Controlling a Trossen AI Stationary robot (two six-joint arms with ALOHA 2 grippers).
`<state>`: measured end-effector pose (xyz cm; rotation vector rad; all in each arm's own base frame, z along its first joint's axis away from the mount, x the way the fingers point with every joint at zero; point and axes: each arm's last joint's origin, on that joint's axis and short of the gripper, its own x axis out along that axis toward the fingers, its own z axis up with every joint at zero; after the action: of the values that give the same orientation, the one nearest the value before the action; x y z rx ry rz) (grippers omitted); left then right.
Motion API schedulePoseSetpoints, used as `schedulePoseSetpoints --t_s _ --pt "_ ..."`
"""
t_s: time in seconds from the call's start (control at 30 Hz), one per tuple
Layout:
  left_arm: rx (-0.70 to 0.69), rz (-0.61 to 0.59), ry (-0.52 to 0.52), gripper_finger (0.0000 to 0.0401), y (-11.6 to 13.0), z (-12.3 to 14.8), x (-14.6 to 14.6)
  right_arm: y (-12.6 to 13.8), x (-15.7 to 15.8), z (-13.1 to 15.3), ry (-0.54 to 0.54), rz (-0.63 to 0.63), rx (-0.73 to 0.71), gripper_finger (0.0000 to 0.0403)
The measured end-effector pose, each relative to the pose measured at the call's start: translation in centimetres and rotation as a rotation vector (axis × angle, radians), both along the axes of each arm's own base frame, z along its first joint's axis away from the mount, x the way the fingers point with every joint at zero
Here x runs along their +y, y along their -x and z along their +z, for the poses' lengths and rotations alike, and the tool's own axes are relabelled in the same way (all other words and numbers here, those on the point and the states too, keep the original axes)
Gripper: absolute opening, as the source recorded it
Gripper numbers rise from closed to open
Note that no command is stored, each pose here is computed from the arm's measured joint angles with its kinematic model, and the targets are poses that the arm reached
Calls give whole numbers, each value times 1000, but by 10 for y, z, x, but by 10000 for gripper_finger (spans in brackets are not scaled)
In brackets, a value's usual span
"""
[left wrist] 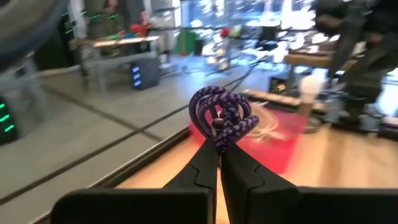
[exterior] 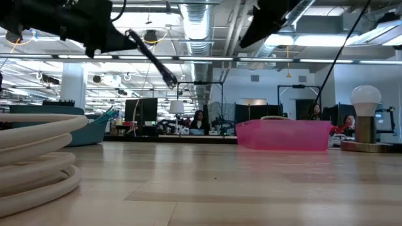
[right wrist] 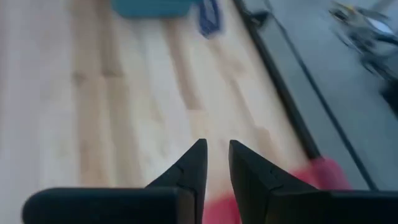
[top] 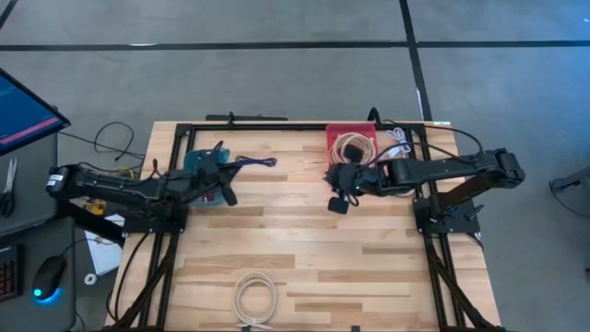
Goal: Pick & Place USB Port
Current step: Put the violet charger cable in the blue bin
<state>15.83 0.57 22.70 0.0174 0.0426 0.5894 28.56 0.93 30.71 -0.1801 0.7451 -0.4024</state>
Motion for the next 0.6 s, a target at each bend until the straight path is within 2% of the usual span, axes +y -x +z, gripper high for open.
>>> schedulePoseSetpoints --t_s 0.13,0.3,0.6 --pt "19 96 14 6 12 0 -2 14 -4 1 56 -115 53 59" --pt "2 227 -23 6 29 7 -7 25 -8 -5 76 -231 117 59" --pt "18 463 -72 6 57 17 -23 40 -12 -52 76 -336 221 59"
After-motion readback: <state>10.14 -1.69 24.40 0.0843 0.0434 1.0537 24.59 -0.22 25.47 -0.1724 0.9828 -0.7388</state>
